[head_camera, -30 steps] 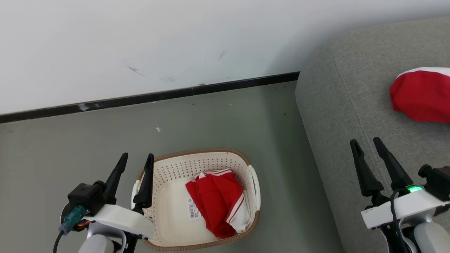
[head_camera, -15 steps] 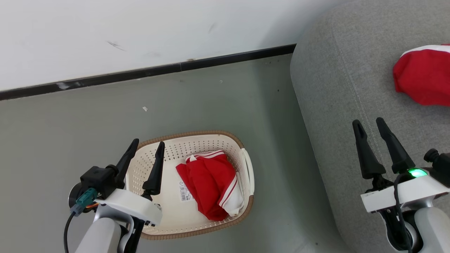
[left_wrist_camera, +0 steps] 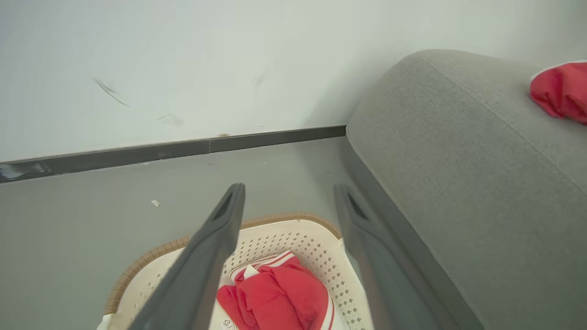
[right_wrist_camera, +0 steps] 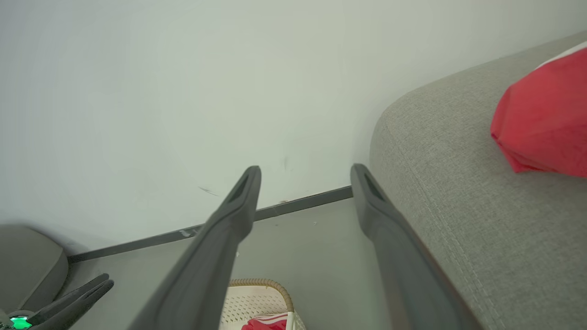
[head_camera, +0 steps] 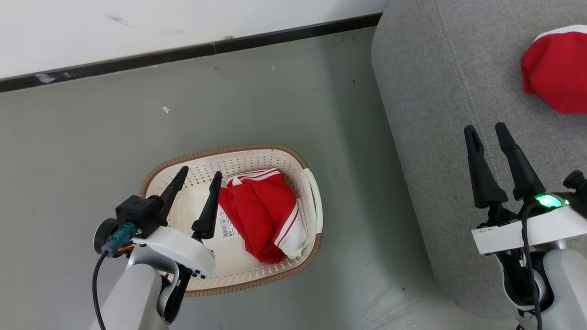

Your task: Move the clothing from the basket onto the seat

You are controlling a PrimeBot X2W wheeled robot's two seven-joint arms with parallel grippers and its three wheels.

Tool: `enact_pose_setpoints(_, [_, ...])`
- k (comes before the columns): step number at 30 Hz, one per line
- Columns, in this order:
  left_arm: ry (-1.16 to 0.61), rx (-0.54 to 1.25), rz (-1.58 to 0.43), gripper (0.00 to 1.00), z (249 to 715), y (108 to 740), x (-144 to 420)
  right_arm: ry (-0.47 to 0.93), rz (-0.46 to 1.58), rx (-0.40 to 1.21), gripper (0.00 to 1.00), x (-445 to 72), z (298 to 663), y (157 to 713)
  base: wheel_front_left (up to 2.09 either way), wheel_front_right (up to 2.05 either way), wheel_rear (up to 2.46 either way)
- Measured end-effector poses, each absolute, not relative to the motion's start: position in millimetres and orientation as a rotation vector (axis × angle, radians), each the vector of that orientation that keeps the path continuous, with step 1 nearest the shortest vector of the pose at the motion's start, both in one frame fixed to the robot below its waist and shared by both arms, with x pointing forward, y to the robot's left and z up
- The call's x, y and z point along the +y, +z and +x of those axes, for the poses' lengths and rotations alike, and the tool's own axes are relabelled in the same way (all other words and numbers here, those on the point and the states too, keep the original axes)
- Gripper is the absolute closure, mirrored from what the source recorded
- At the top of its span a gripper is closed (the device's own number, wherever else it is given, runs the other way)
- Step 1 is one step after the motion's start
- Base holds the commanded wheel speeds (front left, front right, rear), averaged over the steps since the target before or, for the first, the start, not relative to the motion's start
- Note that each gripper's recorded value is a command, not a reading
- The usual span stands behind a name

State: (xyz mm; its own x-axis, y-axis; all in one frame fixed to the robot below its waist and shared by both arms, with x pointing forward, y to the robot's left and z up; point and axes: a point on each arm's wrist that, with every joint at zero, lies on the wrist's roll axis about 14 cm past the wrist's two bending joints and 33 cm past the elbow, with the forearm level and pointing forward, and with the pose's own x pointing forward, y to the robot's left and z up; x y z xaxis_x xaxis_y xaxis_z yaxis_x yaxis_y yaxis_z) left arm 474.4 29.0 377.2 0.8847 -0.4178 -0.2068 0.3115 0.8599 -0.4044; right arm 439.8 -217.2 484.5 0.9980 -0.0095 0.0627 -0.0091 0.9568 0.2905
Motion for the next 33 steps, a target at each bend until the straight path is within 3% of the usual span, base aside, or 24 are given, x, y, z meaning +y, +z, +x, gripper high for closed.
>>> enact_pose_setpoints(33, [-0.48, 0.69, -0.329, 0.0, 482, 230, -12, -0.052, 0.258, -0.106, 0.0, -239, 494, 469, 0.0, 0.0, 0.0])
